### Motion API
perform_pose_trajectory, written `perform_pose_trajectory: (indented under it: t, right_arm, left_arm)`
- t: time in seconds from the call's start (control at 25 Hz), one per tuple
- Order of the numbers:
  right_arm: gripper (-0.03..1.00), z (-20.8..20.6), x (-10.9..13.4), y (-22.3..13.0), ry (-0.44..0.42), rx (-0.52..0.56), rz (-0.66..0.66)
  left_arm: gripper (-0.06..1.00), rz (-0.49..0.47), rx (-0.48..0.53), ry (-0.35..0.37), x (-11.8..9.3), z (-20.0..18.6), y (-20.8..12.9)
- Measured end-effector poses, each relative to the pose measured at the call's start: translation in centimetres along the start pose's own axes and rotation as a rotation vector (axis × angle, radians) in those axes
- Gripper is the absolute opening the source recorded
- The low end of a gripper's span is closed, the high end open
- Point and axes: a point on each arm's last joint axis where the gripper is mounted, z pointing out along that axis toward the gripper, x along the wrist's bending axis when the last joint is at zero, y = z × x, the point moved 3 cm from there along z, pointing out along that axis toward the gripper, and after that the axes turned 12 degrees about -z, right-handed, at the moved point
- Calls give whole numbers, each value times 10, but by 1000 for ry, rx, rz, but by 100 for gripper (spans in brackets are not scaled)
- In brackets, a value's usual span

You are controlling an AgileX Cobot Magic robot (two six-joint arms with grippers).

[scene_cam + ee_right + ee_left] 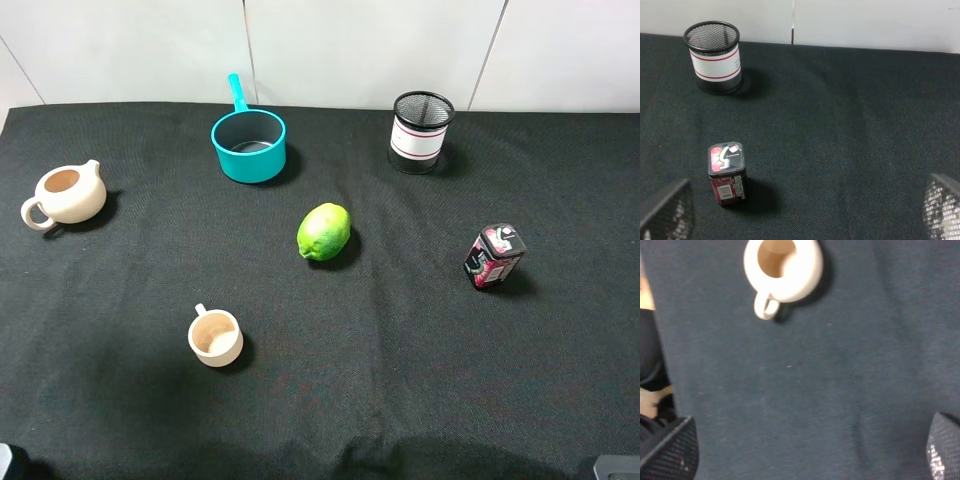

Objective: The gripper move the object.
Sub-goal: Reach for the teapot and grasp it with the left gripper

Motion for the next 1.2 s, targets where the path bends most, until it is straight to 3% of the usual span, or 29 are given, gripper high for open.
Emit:
perform_pose_trajectory:
  t: [0.56,1.2]
  right_arm:
    - [69,0,0,0,0,0,0]
    - [69,0,0,0,0,0,0]
  left_arm:
    - [96,91,161,40,-10,52,44]
    - [96,171,260,-39,-36,144,65]
